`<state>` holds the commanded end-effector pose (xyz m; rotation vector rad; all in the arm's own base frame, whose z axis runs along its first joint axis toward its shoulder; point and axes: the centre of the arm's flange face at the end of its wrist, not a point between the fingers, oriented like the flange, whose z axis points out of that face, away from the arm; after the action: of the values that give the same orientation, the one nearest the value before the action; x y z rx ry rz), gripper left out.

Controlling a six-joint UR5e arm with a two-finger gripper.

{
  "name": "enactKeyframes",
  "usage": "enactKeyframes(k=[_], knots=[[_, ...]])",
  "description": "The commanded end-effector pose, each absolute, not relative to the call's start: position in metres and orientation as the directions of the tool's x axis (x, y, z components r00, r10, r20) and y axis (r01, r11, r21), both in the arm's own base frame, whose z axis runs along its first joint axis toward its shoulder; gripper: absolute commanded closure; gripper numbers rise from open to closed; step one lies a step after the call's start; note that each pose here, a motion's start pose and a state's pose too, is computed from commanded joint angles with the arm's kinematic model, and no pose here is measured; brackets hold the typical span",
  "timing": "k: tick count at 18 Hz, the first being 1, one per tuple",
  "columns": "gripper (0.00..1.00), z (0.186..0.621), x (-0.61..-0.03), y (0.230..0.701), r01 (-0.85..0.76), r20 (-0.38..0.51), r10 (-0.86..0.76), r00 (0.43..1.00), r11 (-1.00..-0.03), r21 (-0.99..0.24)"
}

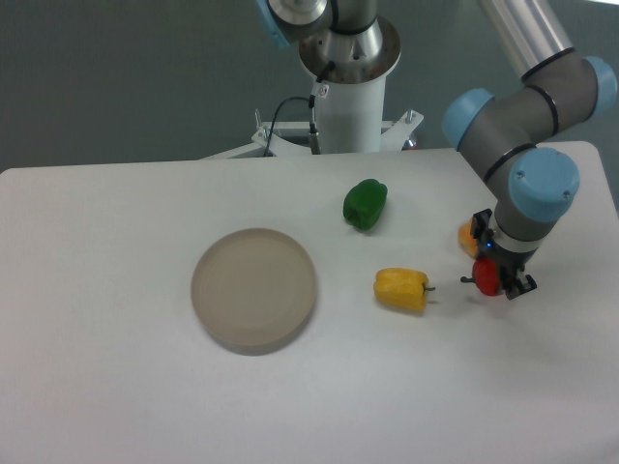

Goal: Place the red pepper on the table
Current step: 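Lower the red pepper onto the table beside the yellow pepper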

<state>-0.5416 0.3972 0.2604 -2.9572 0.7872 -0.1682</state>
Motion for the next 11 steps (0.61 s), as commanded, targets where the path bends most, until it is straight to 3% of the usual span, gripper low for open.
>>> enactKeyframes(k=[6, 11], knots=[[0.7, 0.261, -0.545, 0.396, -0.451, 0.073, -0.478, 0.876, -0.863, -0.228], [0.7, 0.252, -0.544, 0.399, -0.449, 0.08, -0.48, 0.874, -0.859, -0.244]])
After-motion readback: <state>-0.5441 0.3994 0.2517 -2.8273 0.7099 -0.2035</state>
